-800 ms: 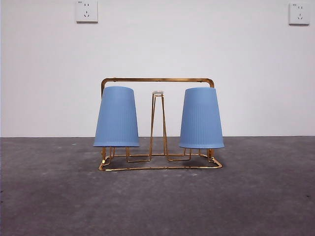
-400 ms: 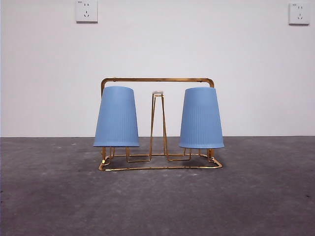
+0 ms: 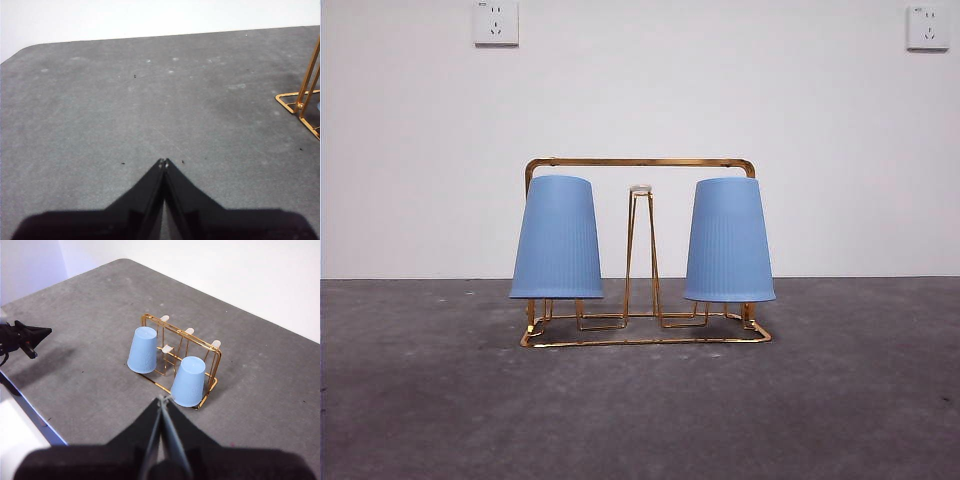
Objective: Pick up cup 1,put cup 1 in the cup rack,pick up cup 2,put cup 2 in the cup rack
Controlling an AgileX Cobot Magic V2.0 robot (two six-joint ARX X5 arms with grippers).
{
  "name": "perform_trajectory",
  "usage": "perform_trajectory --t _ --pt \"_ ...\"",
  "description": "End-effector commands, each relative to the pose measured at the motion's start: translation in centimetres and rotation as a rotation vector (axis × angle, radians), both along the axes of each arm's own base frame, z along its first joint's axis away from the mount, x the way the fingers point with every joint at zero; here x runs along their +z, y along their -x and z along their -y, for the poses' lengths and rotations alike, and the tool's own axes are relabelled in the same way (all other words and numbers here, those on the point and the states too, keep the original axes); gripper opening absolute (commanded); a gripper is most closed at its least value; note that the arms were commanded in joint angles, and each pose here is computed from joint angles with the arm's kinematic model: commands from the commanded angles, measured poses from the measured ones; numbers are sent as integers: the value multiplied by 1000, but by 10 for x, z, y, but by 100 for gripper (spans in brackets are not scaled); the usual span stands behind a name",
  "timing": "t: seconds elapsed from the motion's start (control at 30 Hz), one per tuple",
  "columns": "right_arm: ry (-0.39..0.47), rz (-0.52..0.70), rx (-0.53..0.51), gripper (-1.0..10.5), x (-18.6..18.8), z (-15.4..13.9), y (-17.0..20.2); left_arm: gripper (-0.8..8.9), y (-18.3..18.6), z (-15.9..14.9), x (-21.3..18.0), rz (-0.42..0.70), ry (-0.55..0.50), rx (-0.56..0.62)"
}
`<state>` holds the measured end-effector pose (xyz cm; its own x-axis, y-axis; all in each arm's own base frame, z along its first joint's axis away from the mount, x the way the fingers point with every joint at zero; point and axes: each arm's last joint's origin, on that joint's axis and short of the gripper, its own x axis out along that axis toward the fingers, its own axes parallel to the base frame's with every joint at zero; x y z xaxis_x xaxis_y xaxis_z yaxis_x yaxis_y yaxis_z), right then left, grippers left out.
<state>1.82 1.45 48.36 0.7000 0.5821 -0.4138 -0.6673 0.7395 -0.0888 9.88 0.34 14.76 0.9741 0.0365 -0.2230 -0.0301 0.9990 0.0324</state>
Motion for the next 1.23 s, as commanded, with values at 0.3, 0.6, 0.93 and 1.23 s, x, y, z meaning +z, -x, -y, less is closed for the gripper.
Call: perform_trajectory --t 0.3,0.6,0.93,1.23 --pt "66 134 -153 5 2 8 3 -3 -1 0 -3 -10 11 1" --pt "-78 430 -382 5 -25 8 -1 -3 -1 0 -4 -11 11 1" --pt "-179 406 -420 5 -141 8 -41 -3 -1 0 -4 -11 11 1" --pt "-250 361 -519 5 -240 12 -61 -3 -1 0 -4 -11 11 1"
